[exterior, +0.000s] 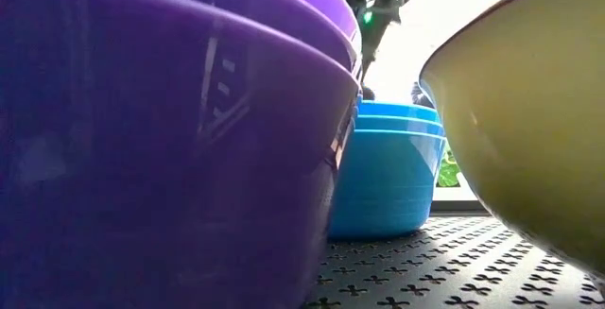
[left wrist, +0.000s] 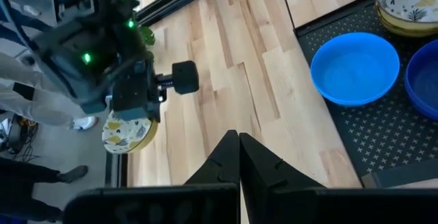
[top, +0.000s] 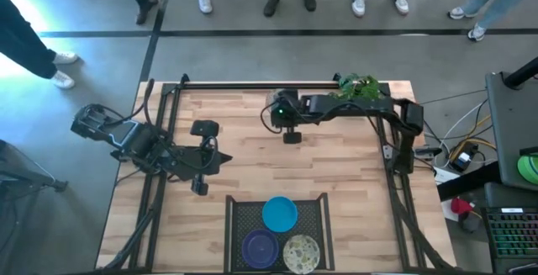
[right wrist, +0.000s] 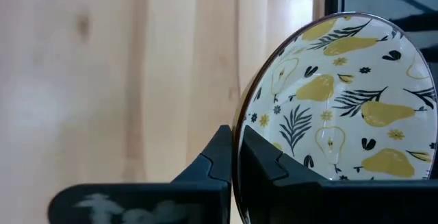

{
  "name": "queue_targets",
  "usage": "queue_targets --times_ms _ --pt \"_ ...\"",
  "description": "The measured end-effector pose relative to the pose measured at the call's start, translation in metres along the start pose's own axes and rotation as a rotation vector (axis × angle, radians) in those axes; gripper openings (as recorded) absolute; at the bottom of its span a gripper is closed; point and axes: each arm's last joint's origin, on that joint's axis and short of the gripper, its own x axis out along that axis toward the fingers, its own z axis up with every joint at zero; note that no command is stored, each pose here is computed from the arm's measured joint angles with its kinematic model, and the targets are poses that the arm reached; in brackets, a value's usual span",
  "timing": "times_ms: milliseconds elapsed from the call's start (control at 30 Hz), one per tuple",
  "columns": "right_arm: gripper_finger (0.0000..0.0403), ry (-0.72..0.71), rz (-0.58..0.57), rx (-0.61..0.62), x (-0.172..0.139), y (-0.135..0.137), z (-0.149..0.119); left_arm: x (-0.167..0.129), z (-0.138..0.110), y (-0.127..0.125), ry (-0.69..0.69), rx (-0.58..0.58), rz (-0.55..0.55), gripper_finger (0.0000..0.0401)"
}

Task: Pick & Place Mini bowls
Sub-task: Stack the white patterned bowl on top of the white patterned bowls on the shelf

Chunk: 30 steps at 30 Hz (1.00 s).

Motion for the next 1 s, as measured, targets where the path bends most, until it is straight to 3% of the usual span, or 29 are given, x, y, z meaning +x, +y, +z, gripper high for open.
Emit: queue_targets --times_ms 500,1000 --pt "0.0008 -0.088 0.086 -0.074 -0.072 0.063 0.018 -0.001 0.002 0.001 -0.019 -0.039 0.001 0.0" --pt "0.0008 -0.169 0.171 -0.074 -0.119 0.118 0.029 -0.002 0.005 0.002 -0.052 -0.088 0.034 0.0"
